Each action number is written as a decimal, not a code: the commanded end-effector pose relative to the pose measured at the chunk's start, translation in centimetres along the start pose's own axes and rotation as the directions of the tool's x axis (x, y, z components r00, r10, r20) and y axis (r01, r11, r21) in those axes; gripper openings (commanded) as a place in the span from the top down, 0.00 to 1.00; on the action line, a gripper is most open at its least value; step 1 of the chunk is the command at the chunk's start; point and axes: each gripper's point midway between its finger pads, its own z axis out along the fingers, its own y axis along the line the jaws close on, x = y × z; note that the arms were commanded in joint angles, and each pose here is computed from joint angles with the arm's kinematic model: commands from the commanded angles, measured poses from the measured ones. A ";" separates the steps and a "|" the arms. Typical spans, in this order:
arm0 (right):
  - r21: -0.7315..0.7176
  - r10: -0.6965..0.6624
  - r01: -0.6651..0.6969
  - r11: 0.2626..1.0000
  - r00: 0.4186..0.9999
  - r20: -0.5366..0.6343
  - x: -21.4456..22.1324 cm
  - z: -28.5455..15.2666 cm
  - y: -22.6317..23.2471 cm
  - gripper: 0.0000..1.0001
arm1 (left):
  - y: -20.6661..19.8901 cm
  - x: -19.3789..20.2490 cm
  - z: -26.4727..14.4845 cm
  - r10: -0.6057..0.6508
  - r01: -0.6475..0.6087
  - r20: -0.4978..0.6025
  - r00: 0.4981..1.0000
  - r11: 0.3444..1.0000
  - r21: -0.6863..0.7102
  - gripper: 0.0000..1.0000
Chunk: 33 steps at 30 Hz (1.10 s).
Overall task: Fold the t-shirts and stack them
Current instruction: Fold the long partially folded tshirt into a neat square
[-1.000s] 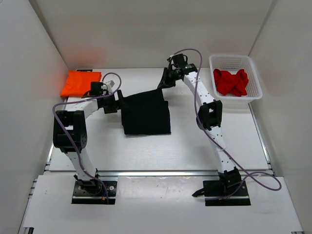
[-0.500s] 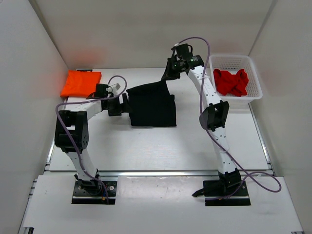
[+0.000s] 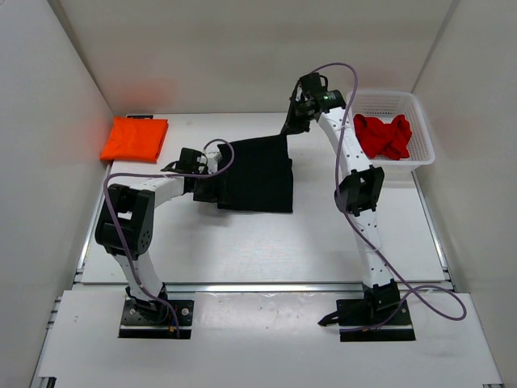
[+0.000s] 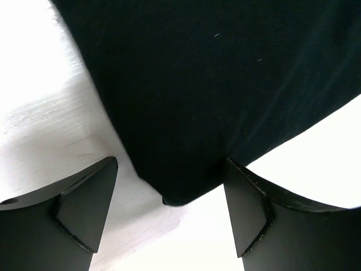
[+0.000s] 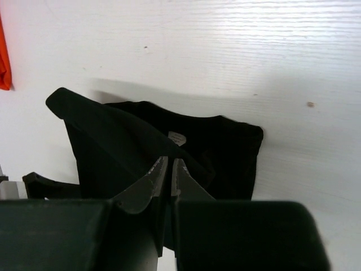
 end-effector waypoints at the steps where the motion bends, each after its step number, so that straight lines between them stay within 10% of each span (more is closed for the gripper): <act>1: 0.047 0.037 -0.039 0.998 0.999 0.040 -1.4 -0.8 -1.7 1.00 | 1.8 2.8 -0.3 0.009 -0.014 -0.066 0.998 0.997 -0.079 0.14; 9: 0.138 0.097 -0.089 0.986 0.994 -0.056 1.5 2.9 -5.4 0.98 | 1.4 2.6 -0.3 0.014 -0.018 -0.062 0.998 0.998 -0.060 0.13; 16: 0.205 0.091 -0.074 0.976 0.993 -0.073 2.2 3.0 -7.0 0.59 | 0.2 -0.6 -2.3 -0.010 0.010 0.000 1.000 0.999 0.032 0.06; 26: 0.295 0.006 -0.003 0.956 1.000 -0.011 0.3 -3.1 -6.7 0.37 | -1.0 -8.5 -3.1 -0.051 0.029 0.162 0.985 0.991 0.133 0.02; 30: 0.282 -0.044 0.040 0.958 0.999 0.010 -0.7 -4.8 -6.3 0.43 | -0.7 -7.2 -1.2 -0.072 0.056 0.133 0.989 0.991 0.119 0.02; 33: 0.195 -0.098 0.092 0.976 0.995 0.020 -1.1 -4.8 -4.2 0.73 | -0.2 -6.8 -0.6 -0.121 0.105 0.131 0.984 0.987 0.117 0.01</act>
